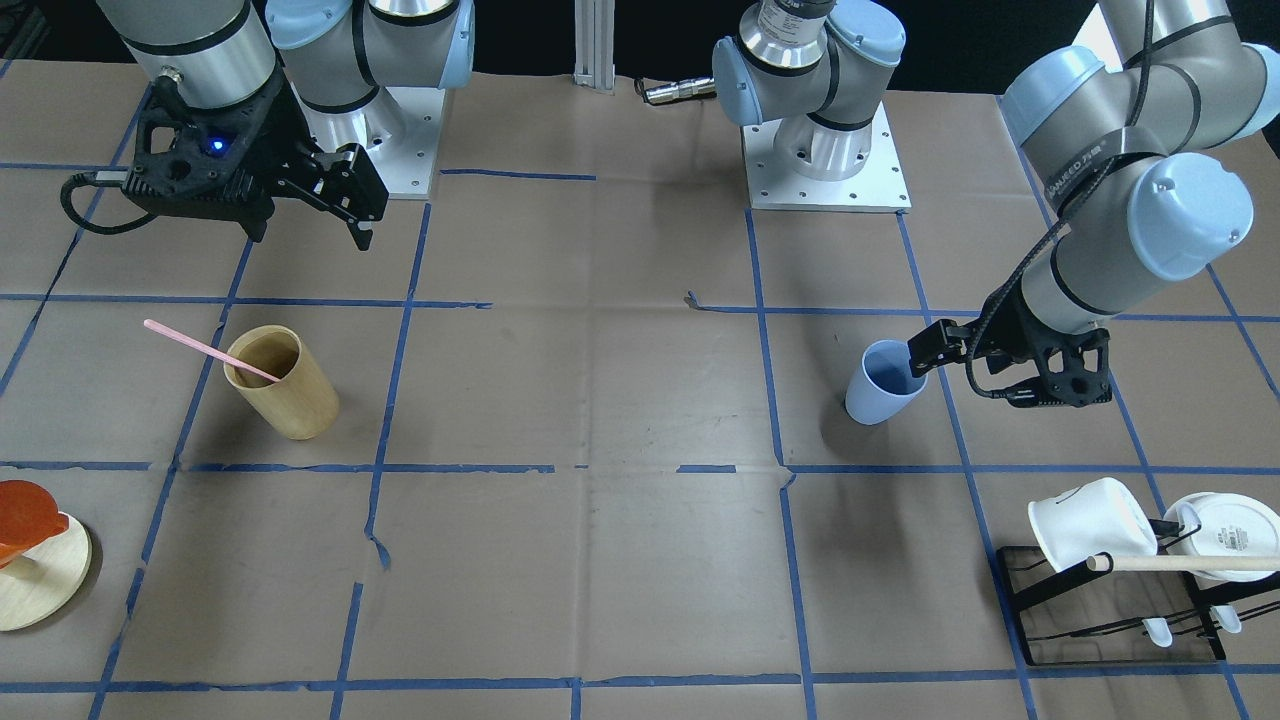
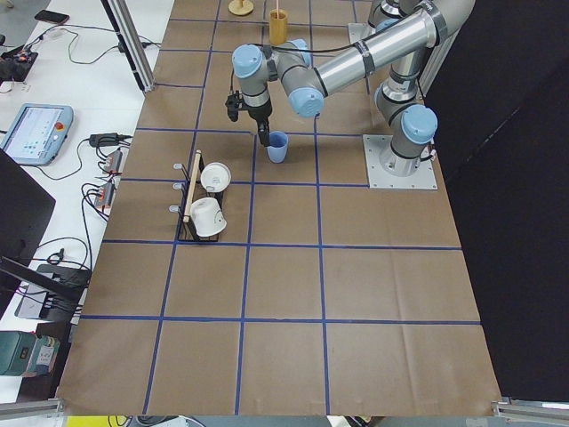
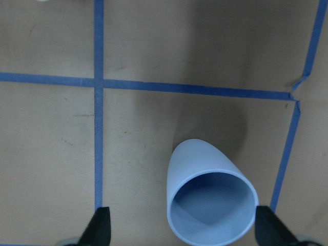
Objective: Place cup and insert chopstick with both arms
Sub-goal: 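Grasp the light blue cup with the left gripper and lift it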
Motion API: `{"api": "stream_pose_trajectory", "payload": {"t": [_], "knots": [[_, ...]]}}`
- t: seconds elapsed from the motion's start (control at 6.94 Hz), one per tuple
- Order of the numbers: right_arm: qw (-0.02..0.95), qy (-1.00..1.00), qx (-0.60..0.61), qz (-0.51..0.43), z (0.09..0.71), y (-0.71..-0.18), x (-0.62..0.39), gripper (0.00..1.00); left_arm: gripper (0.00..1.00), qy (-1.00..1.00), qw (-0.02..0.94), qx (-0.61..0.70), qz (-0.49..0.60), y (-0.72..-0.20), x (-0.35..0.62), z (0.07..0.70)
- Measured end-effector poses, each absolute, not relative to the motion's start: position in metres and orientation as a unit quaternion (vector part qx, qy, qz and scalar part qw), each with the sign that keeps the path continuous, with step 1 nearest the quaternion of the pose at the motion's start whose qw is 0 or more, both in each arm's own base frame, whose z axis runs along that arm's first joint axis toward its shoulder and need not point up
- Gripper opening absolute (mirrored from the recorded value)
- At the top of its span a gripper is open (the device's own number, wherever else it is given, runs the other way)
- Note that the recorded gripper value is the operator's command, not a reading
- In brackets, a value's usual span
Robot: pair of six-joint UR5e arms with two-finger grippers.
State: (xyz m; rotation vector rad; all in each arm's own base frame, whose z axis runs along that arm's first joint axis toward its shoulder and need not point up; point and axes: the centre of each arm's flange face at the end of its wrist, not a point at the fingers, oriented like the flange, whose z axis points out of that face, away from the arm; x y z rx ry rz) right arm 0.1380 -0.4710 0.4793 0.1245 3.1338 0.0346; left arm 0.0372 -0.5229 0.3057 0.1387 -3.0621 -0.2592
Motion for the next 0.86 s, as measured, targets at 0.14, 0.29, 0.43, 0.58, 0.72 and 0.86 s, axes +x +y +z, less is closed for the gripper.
{"api": "stream_pose_trajectory", "payload": {"t": [0.14,0.29,0.43,0.58,0.72,0.86], "knots": [[0.003,0.999,0.04,0.012,0.479,-0.471,0.138,1.0,0.89,-0.993,0.037,0.048,-0.099,-0.521,0.038,0.29],[0.003,0.999,0.04,0.013,0.478,-0.471,0.138,1.0,0.88,-0.992,0.039,0.049,-0.109,-0.518,0.038,0.279],[0.003,0.999,0.04,0.013,0.478,-0.472,0.138,1.0,0.8,-0.991,0.042,0.051,-0.117,-0.515,0.038,0.27],[0.003,0.999,0.039,0.013,0.477,-0.472,0.138,1.0,0.64,-0.99,0.045,0.054,-0.126,-0.513,0.038,0.261],[0.003,0.999,0.039,0.013,0.477,-0.472,0.138,1.0,0.4,-0.988,0.047,0.058,-0.135,-0.513,0.038,0.253],[0.003,0.999,0.039,0.013,0.477,-0.472,0.138,1.0,0.15,-0.987,0.048,0.059,-0.14,-0.512,0.038,0.248]]}}
